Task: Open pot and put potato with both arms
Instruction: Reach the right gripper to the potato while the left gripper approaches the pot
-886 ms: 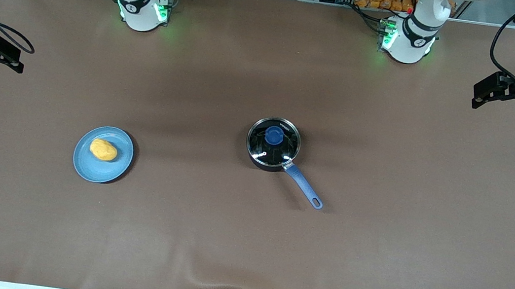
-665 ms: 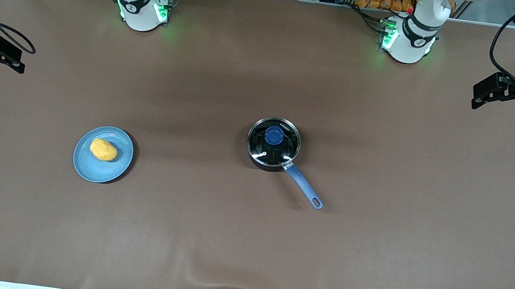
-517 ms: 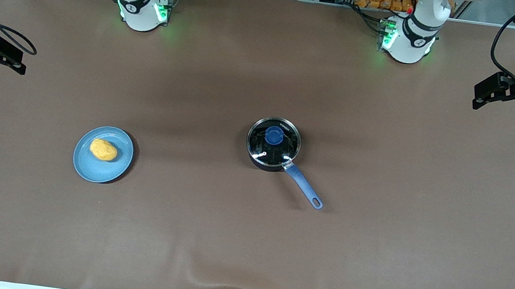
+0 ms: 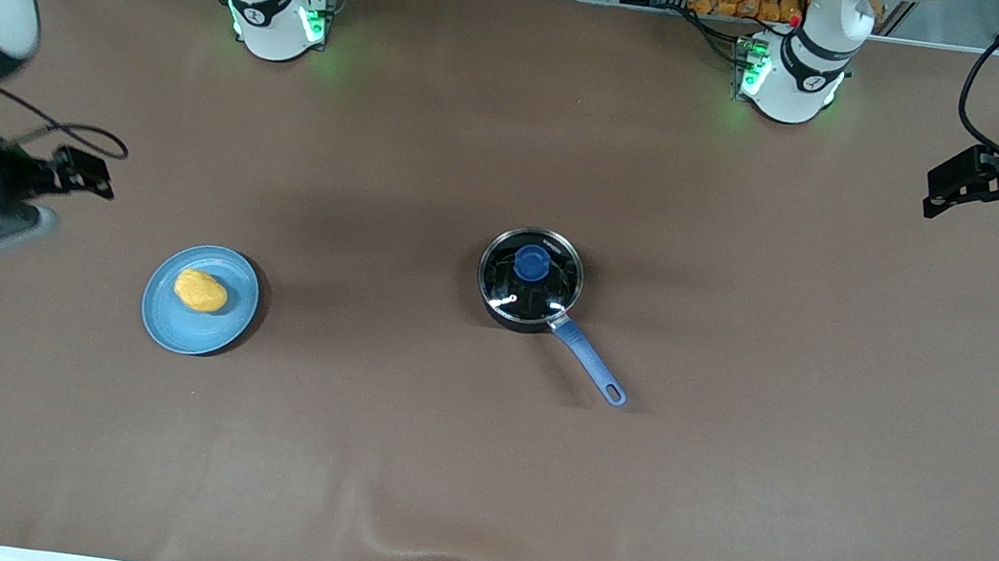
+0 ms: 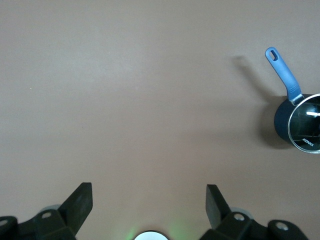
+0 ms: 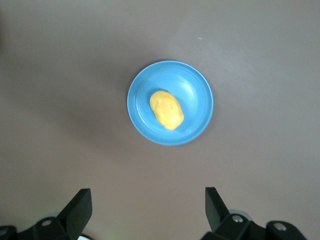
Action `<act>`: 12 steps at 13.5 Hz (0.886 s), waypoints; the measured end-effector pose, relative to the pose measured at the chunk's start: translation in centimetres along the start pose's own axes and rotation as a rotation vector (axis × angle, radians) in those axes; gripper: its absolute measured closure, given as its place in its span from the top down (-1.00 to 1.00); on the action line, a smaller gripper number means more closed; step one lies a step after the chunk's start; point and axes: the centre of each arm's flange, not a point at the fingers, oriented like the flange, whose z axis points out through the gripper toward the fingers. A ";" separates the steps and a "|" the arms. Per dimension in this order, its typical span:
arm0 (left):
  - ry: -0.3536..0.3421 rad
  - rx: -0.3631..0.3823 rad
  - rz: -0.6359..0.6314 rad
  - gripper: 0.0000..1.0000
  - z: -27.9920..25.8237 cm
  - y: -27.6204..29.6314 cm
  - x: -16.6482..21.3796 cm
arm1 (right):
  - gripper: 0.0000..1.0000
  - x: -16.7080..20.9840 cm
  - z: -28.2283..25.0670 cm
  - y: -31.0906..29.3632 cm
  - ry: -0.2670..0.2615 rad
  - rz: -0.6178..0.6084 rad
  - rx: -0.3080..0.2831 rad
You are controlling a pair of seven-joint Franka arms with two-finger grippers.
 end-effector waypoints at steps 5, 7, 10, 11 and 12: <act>-0.034 -0.050 0.027 1.00 1.6 1.8 1.0 | 1.00 4.4 11.5 4.7 0.004 -0.417 0.071; -0.034 -0.066 0.069 1.00 2.8 4.3 1.8 | 1.00 5.2 15.1 5.8 0.012 -0.474 0.097; -0.025 -0.077 0.117 1.00 5.1 9.7 2.9 | 1.00 6.4 20.7 6.4 0.022 -0.486 0.142; -0.033 -0.079 0.114 1.00 6.1 11.7 3.1 | 1.00 6.6 22.8 6.4 0.034 -0.497 0.153; -0.038 -0.081 0.102 1.00 7.1 13.8 3.2 | 1.00 6.6 24.5 6.3 0.041 -0.503 0.158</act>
